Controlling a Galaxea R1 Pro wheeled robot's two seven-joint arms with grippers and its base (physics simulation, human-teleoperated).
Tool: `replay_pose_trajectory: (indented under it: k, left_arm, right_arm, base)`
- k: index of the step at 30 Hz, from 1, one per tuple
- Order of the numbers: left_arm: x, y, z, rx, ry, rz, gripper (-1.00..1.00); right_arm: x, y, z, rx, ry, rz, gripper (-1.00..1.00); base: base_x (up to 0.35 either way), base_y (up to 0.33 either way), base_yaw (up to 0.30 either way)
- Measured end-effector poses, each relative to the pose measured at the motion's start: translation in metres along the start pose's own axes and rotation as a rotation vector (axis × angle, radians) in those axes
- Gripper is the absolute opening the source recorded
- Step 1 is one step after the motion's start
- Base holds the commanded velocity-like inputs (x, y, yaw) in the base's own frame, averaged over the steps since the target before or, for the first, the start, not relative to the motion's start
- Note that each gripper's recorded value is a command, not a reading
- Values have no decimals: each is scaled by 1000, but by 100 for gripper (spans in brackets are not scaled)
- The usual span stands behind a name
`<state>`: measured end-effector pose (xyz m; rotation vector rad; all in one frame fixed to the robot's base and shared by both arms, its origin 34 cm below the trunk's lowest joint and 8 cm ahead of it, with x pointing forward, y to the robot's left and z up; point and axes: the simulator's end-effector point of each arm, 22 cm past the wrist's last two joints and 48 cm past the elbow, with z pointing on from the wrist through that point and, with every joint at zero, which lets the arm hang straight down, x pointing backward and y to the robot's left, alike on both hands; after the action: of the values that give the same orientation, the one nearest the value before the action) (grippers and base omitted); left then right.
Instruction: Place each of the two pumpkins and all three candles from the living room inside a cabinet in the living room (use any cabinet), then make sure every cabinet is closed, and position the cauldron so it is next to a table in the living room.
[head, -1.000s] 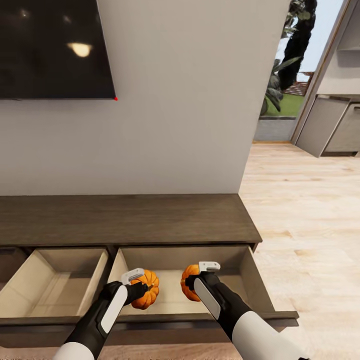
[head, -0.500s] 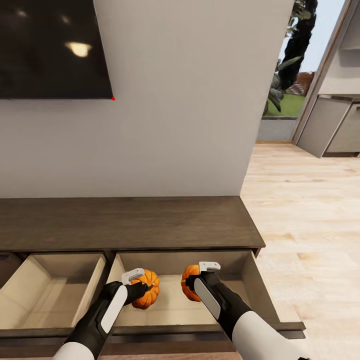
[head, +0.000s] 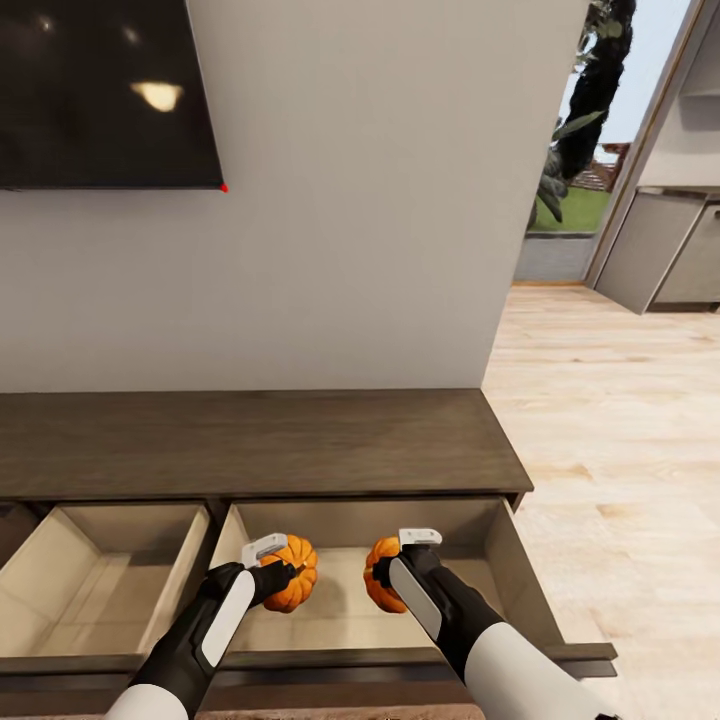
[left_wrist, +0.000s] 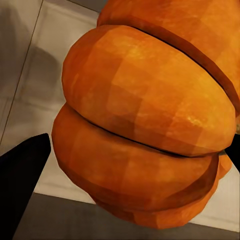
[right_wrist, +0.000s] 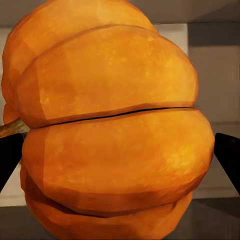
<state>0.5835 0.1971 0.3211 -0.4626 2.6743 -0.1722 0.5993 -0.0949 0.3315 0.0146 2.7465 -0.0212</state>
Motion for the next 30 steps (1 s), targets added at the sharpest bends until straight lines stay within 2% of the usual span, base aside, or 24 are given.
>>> replay_pose_trajectory:
  k: [9, 16, 17, 22, 23, 30]
  left_arm:
    - [13, 5, 16, -1, 0, -1, -100]
    - [12, 5, 16, 1, -1, -2, -100]
    - [12, 5, 16, 1, -1, -2, -100]
    - [12, 5, 16, 3, -1, -2, -100]
    - [12, 5, 16, 3, -1, -2, 100]
    - [11, 5, 16, 1, -5, -4, 100]
  right_arm:
    - [12, 0, 17, 0, -4, 5, -100]
    - [11, 0, 17, 0, -7, 6, -100]
    - [11, 0, 17, 0, -7, 6, 100]
    - [11, 0, 17, 0, -8, 5, 100]
    - [11, 0, 17, 0, -7, 5, 100]
    - [11, 0, 16, 0, -7, 5, 100]
  base:
    - [0, 0, 0]
    - [0, 0, 0]
    - [0, 0, 0]
    - [0, 0, 0]
    - [0, 0, 0]
    - [0, 0, 0]
